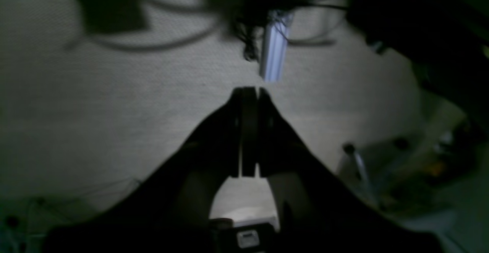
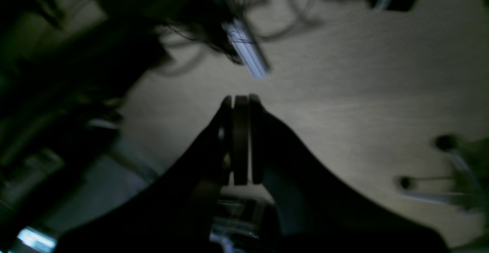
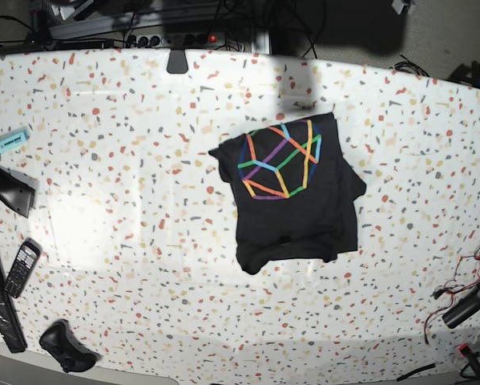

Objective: Fold the T-shirt properly

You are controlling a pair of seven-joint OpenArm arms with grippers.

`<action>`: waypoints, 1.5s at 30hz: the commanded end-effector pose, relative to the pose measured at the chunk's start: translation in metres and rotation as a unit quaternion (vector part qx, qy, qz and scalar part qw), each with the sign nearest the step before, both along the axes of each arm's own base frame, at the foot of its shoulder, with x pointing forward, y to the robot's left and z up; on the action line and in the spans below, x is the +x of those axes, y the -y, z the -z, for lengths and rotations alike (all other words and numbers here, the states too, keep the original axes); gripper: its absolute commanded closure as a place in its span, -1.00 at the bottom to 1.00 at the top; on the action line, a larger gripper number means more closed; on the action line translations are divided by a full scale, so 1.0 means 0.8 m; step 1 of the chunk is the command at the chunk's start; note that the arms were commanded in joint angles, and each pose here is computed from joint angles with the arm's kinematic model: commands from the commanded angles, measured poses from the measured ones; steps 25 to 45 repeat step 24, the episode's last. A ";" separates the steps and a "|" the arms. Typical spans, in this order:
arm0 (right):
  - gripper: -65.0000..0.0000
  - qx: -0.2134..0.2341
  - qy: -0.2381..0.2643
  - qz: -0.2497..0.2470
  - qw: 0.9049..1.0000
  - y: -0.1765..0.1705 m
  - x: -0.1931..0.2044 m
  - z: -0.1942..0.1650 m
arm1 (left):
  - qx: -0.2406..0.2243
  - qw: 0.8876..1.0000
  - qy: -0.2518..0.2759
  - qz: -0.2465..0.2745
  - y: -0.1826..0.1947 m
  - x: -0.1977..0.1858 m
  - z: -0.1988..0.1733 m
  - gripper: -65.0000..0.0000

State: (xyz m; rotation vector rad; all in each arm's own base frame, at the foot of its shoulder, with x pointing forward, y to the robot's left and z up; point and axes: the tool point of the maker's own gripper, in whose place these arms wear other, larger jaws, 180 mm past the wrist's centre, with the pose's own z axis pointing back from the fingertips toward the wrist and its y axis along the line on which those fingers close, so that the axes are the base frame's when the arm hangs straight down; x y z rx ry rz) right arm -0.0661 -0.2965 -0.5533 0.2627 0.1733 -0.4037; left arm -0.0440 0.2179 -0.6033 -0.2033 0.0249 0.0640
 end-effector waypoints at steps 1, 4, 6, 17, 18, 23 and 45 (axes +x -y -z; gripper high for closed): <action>1.00 -0.007 0.001 -0.010 1.000 0.009 0.007 0.003 | 0.008 1.000 -0.002 0.007 -0.004 -0.003 0.002 1.00; 1.00 -0.026 -0.001 -0.038 0.999 0.006 0.028 0.025 | 0.025 1.000 -0.009 0.000 0.006 0.010 0.014 1.00; 1.00 -0.043 0.001 -0.062 0.997 -0.002 0.042 0.039 | 0.030 0.999 -0.012 -0.006 0.015 0.019 0.021 1.00; 1.00 -0.066 -0.008 -0.152 0.986 -0.096 0.088 0.088 | -0.011 0.999 -0.044 -0.016 0.090 0.042 0.047 1.00; 1.00 -0.064 -0.008 -0.158 0.985 -0.102 0.089 0.090 | -0.010 0.999 -0.046 -0.014 0.090 0.041 0.047 1.00; 1.00 -0.058 -0.005 -0.157 0.986 -0.112 0.091 0.092 | -0.006 0.999 -0.048 -0.016 0.089 0.038 0.047 1.00; 1.00 -0.059 -0.006 -0.157 0.986 -0.111 0.091 0.092 | -0.006 0.999 -0.048 -0.016 0.089 0.038 0.047 1.00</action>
